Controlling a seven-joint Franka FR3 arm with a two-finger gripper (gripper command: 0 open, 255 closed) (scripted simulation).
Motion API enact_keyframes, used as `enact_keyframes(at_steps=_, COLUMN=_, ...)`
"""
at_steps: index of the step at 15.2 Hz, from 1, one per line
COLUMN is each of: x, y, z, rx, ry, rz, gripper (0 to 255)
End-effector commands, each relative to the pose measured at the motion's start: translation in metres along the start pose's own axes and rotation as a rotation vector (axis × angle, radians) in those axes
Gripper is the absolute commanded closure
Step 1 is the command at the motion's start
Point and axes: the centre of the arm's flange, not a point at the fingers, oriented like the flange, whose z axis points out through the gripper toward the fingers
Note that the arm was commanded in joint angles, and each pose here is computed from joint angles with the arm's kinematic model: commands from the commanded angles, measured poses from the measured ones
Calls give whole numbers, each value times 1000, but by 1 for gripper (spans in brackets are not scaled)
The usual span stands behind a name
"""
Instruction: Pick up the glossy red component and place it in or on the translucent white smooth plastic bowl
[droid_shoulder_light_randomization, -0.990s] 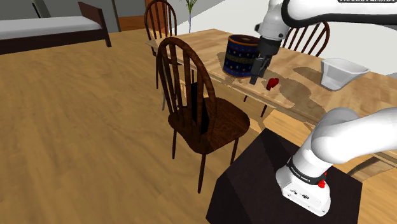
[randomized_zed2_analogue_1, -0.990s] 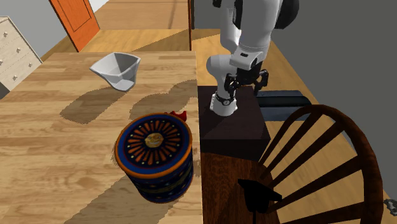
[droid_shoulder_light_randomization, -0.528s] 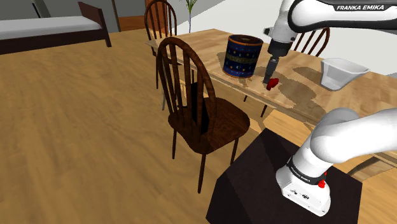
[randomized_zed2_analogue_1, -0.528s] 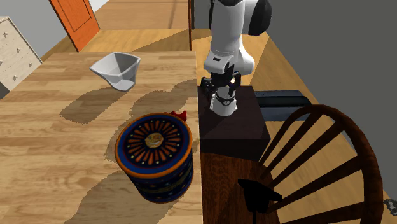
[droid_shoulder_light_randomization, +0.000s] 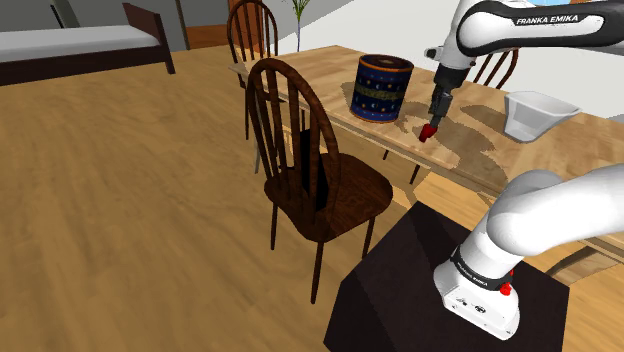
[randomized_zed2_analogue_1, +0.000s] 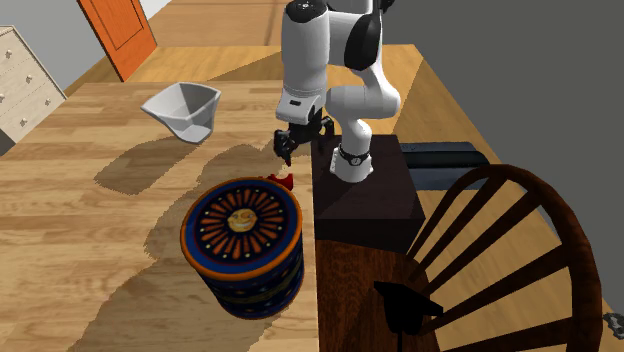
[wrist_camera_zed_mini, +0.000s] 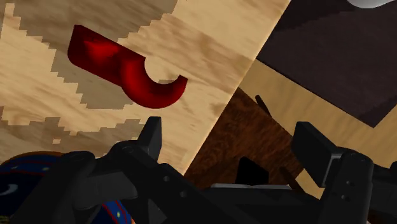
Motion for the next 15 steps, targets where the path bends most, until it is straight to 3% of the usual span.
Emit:
enact_keyframes(at_steps=1, x=-8, y=25, z=4, rx=-9, ry=-4, rz=-49, gripper=0)
enact_keyframes(at_steps=6, x=-23, y=85, z=14, rx=-30, ry=-13, rz=-162, gripper=0)
enact_keyframes(at_steps=15, x=-24, y=89, z=55, rx=-31, ry=-13, rz=-168, gripper=0)
